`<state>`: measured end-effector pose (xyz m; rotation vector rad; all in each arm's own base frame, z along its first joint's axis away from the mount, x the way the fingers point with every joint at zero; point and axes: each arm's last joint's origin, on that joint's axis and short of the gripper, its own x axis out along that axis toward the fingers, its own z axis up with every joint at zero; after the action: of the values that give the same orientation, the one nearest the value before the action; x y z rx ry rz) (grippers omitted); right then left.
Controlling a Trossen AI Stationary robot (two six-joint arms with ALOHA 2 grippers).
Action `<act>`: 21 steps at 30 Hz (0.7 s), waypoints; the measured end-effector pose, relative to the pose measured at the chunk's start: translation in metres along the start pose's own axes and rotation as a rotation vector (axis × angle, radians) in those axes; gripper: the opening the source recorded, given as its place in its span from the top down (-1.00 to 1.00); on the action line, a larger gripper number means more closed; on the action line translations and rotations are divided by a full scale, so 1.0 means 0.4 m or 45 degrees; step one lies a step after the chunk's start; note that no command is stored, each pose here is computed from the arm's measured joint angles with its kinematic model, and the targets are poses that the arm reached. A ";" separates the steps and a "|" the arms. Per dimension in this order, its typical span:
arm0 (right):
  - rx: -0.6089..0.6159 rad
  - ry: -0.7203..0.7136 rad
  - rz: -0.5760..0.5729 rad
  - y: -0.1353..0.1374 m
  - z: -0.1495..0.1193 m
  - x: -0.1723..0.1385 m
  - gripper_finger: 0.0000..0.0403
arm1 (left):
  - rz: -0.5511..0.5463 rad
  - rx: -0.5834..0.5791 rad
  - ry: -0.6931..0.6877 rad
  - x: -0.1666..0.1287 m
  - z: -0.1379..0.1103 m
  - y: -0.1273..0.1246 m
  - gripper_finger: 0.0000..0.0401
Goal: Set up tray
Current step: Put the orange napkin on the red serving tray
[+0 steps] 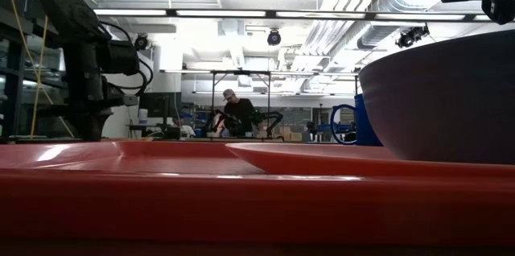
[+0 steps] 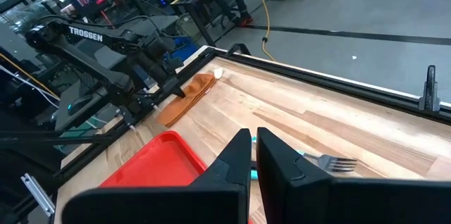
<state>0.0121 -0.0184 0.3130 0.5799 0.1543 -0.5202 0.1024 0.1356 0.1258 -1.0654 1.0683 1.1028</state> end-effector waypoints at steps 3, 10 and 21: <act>0.003 0.000 0.000 0.000 0.000 0.000 0.99 | -0.008 0.005 -0.026 -0.006 -0.004 0.003 0.91; 0.001 0.001 0.001 0.000 0.000 0.000 0.99 | -0.017 0.000 -0.163 -0.041 -0.007 0.009 0.93; -0.010 0.009 0.008 0.000 -0.001 0.000 1.00 | -0.266 0.066 -0.276 -0.101 -0.017 0.002 0.93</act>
<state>0.0122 -0.0182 0.3130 0.5740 0.1614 -0.5116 0.0956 0.1234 0.1642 -0.9684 0.7912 0.9913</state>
